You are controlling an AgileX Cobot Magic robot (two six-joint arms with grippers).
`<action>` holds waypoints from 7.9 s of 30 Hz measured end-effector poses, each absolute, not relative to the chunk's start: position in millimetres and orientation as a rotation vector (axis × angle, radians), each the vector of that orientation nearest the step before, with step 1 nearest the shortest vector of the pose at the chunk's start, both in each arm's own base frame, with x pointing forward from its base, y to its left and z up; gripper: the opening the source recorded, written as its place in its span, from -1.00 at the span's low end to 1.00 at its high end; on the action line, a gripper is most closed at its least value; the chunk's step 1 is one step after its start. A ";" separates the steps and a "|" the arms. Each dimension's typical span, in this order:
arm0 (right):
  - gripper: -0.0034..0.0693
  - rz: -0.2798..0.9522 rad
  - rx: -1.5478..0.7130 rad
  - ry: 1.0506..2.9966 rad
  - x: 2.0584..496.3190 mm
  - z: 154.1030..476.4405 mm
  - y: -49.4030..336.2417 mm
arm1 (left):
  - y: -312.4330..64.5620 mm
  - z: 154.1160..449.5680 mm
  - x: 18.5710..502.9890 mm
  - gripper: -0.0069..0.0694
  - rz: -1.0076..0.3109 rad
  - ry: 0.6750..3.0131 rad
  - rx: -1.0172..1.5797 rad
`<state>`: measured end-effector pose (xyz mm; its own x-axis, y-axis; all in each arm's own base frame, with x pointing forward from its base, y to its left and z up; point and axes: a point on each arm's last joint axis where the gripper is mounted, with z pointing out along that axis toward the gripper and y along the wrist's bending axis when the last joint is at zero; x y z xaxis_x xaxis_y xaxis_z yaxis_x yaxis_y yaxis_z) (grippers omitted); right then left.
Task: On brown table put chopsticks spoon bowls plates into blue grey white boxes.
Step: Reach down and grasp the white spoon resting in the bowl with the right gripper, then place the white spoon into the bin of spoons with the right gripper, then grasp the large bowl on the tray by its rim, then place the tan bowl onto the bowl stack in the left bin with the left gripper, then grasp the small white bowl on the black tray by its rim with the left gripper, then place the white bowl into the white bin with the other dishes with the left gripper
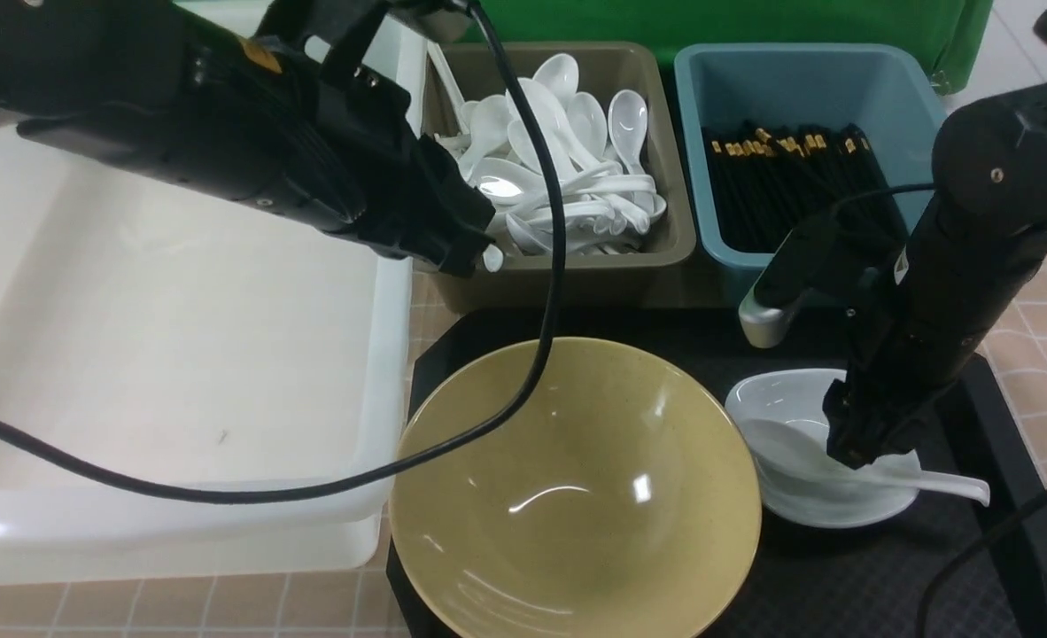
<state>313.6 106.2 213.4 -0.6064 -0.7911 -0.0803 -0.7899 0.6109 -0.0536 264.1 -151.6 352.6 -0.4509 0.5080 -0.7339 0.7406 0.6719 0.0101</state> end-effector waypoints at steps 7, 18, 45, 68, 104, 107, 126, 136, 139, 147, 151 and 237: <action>0.44 -0.003 -1.405 2.794 316.9 191.8 107.3 | -151.9 351.8 264.1 -0.82 -0.395 2.138 0.991; 0.01 -0.001 -1.406 2.810 324.8 174.6 111.1 | -153.7 346.7 268.2 -0.82 -0.386 2.140 1.011; -0.15 0.355 -0.514 1.884 463.6 327.2 196.2 | -57.5 361.1 293.3 -0.82 -0.279 2.282 0.440; 0.13 0.327 -0.906 2.231 406.3 408.2 173.8 | -184.8 331.1 322.6 0.02 -0.413 2.414 1.072; -0.80 0.118 -1.078 2.296 287.0 423.5 117.9 | -232.5 263.7 338.3 -0.80 -0.394 2.647 1.191; -0.80 0.133 -1.068 2.263 279.6 433.3 116.6 | -214.5 299.8 334.8 -0.80 -0.363 2.576 1.091; -0.79 0.308 -1.400 1.875 211.8 476.7 194.2 | 101.0 360.4 216.5 -0.81 -0.095 2.376 -0.492; -0.78 0.290 -1.432 1.895 213.4 472.4 194.6 | 140.0 284.0 261.6 -0.66 -0.187 2.484 -0.684; -0.78 0.286 -1.435 1.899 213.4 472.0 194.2 | 147.1 261.2 271.9 -0.40 -0.206 2.543 -0.693; -0.77 0.266 -1.426 1.912 214.4 471.5 192.9 | 152.5 253.4 277.3 0.45 -0.188 2.579 -0.678; -0.77 0.270 -1.419 1.917 214.4 471.5 192.9 | 155.2 279.0 277.9 0.66 -0.139 2.569 -0.642; -0.76 0.244 -1.322 1.896 257.4 427.5 260.4 | 21.6 295.6 442.2 -0.80 -0.192 2.525 0.185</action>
<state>257.4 260.4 427.5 -0.1389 -0.7051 -0.6954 -0.8580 0.4363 -0.2710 442.2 21.6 295.6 -0.8143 0.0891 -0.5736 0.1749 0.9799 -0.0961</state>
